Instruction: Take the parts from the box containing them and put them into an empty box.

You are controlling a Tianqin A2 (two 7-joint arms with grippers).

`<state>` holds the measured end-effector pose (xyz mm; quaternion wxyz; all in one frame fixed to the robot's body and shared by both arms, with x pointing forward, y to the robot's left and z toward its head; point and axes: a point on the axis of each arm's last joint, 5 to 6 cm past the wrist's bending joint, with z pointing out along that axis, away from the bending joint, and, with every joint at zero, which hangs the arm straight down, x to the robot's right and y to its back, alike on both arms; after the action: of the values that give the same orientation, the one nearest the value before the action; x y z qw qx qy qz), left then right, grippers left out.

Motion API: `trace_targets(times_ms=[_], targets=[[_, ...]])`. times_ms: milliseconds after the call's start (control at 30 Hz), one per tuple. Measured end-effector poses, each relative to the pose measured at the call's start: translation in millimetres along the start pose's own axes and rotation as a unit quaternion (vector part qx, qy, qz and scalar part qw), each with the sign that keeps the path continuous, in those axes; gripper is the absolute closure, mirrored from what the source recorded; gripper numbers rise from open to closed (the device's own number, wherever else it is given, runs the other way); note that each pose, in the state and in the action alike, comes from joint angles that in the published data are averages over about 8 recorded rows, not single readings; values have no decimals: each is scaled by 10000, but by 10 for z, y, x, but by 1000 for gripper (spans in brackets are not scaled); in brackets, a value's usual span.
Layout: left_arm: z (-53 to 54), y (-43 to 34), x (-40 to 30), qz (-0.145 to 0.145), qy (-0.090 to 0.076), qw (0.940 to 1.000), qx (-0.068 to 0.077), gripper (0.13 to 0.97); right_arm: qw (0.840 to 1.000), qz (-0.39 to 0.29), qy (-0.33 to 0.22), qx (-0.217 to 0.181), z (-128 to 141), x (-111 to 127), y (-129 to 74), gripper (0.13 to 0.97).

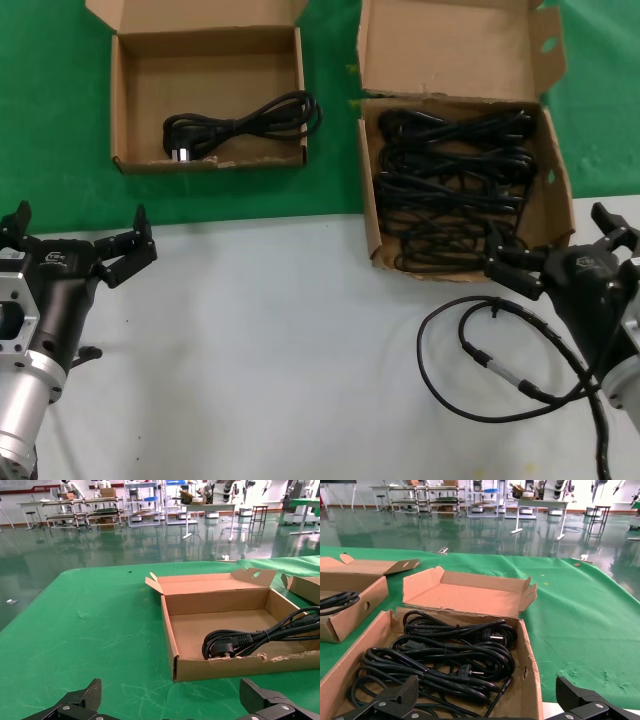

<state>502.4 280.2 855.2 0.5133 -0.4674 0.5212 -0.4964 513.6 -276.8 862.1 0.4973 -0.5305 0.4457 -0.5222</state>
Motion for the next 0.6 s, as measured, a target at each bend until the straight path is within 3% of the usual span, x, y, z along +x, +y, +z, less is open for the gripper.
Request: trace_targets(times_ms=[600], targets=[[0,0,0,0,0,10000,0,132,10000,0,0,0,0,0,0,130]])
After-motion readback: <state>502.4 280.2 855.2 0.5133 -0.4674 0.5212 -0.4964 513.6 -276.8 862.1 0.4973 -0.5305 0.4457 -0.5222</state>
